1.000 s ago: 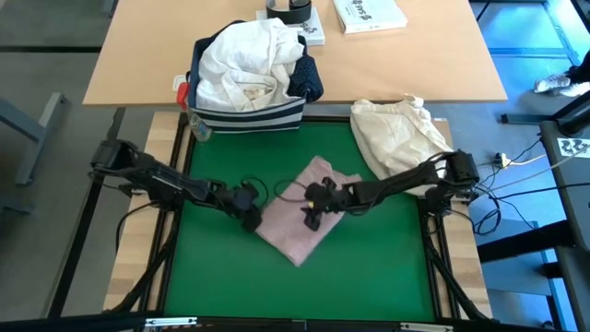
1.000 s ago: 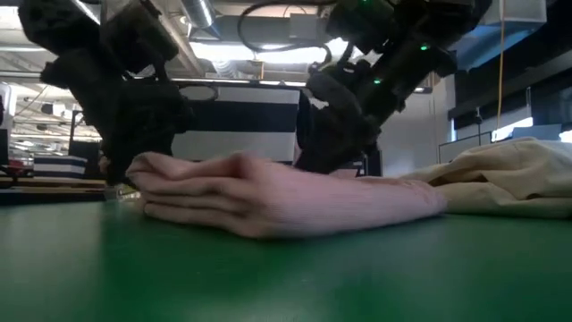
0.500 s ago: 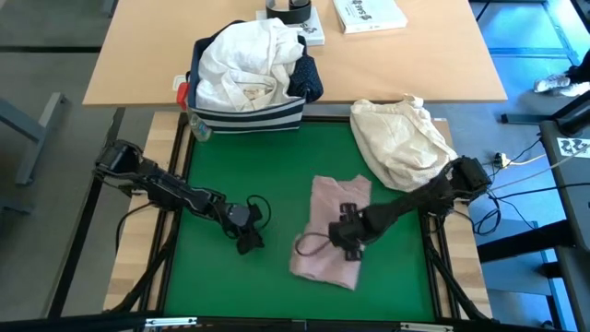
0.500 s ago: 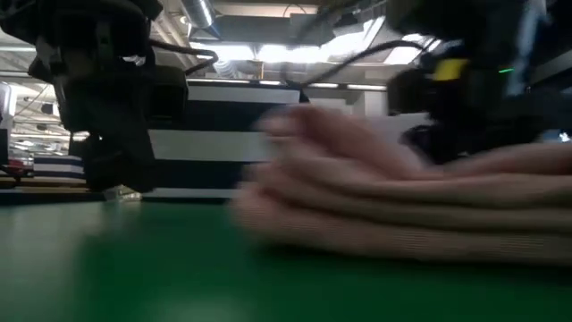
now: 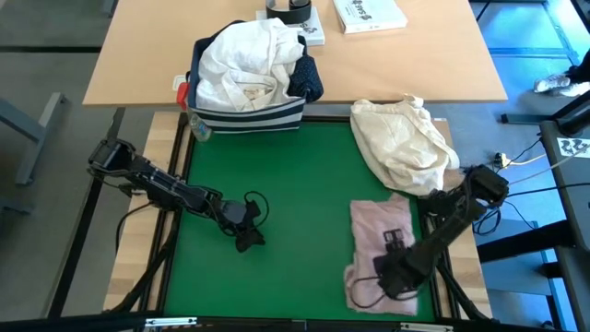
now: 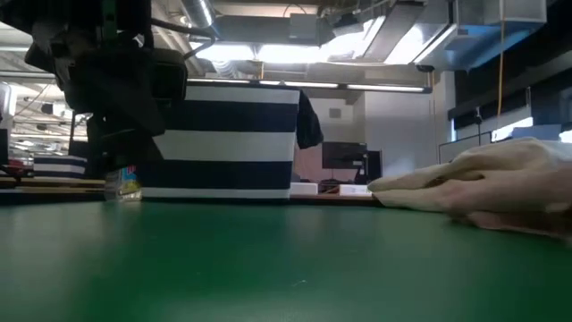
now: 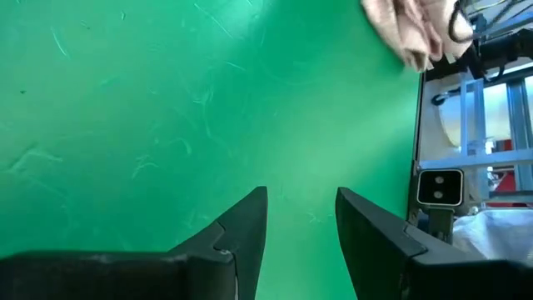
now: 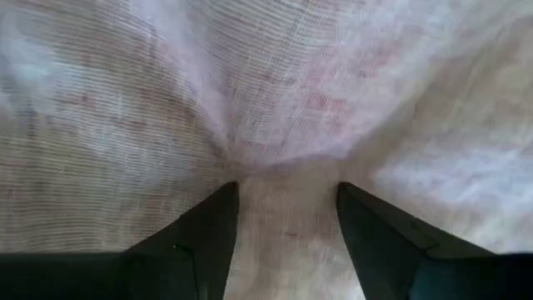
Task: Fold laundry
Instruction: Fold the red polo, then remove the white polo shirt from the blue laundry bin
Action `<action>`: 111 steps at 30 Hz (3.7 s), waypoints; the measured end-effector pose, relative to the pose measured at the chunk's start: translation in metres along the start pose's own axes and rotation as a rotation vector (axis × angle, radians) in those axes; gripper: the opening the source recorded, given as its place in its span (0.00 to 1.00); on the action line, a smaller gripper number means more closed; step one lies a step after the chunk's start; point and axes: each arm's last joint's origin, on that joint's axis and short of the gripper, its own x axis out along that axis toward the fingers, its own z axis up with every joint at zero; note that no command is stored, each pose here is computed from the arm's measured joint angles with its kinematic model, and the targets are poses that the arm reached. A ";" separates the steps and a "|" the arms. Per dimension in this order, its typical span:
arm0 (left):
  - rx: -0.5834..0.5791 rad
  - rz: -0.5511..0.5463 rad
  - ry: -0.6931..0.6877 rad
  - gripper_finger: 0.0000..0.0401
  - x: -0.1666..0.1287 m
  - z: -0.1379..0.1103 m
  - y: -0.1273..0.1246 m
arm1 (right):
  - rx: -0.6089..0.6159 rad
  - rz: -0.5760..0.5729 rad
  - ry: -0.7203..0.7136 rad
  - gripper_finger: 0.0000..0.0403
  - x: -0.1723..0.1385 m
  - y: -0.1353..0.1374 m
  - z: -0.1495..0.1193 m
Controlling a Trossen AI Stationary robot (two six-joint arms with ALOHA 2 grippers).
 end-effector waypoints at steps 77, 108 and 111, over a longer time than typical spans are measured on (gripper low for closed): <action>-0.103 1.063 -0.273 0.18 -0.310 0.293 0.142 | 0.479 -0.517 -0.951 0.51 -0.147 -0.405 -0.012; 0.760 0.490 -0.717 0.01 -0.356 0.298 -0.101 | 0.568 -0.393 -1.436 0.51 -0.156 -0.428 0.048; 0.783 0.457 -0.717 0.01 -0.353 0.296 -0.108 | 0.519 -0.356 -1.467 0.51 -0.161 -0.430 0.061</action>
